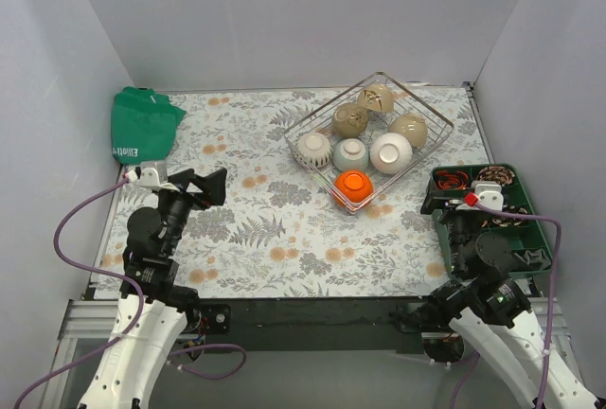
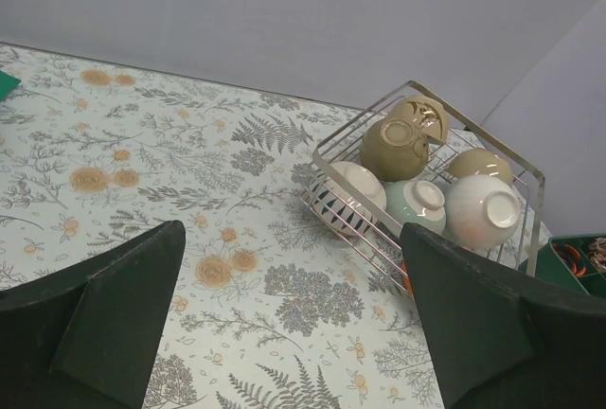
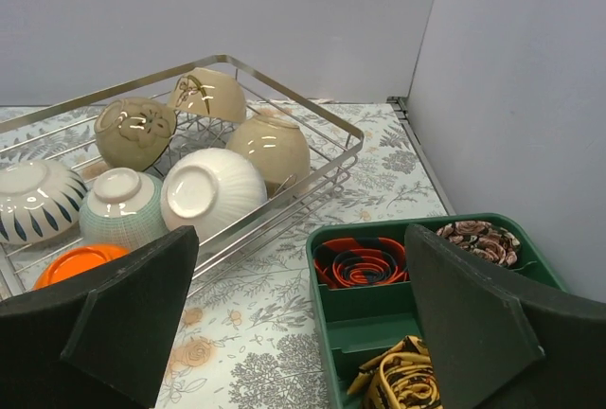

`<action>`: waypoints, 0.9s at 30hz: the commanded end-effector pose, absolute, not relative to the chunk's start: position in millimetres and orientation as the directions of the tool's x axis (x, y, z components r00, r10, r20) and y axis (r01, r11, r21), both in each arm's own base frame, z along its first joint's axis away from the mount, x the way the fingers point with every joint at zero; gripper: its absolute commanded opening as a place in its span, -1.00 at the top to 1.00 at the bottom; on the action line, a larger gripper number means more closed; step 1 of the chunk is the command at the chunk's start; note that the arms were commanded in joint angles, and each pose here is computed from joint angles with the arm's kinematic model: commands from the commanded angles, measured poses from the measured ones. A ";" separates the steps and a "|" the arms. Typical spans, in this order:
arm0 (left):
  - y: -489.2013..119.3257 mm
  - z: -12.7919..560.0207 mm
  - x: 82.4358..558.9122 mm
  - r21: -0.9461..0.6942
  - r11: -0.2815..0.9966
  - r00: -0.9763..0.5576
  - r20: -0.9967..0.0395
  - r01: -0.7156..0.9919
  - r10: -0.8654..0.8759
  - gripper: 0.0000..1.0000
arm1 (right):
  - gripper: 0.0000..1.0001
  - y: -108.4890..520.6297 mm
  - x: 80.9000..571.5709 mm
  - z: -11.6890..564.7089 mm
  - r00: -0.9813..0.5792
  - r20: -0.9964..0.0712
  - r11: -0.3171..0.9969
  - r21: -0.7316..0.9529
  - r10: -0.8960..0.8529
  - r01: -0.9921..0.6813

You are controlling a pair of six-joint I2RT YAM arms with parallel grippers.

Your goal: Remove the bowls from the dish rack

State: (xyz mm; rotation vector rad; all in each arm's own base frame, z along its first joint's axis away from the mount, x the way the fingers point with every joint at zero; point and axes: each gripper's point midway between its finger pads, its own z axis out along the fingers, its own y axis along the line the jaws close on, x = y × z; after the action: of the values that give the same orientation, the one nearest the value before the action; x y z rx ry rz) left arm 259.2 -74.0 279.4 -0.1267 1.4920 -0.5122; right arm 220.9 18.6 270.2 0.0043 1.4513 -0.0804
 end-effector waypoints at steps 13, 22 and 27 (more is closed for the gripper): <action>-72.0 310.2 244.8 -0.385 0.876 0.084 -0.902 0.291 -0.424 -0.96 | -0.97 83.9 250.5 272.4 -0.022 -0.997 0.982 -0.067 -0.072 -0.179; -74.6 315.7 233.7 -0.376 0.870 0.109 -0.897 0.318 -0.428 -0.96 | -0.97 158.1 294.4 246.1 -0.207 -0.966 0.923 -0.068 -0.156 -0.380; -75.7 316.9 231.2 -0.373 0.869 0.113 -0.897 0.326 -0.428 -0.96 | -0.97 156.3 333.7 241.3 -0.273 -0.944 0.949 -0.100 -0.186 -0.299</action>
State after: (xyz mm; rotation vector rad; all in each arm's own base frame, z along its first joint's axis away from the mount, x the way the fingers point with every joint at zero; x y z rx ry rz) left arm 235.6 -75.8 308.7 -0.1037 1.3720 -0.5573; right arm 305.9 154.1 214.7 -0.4318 1.8879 0.1141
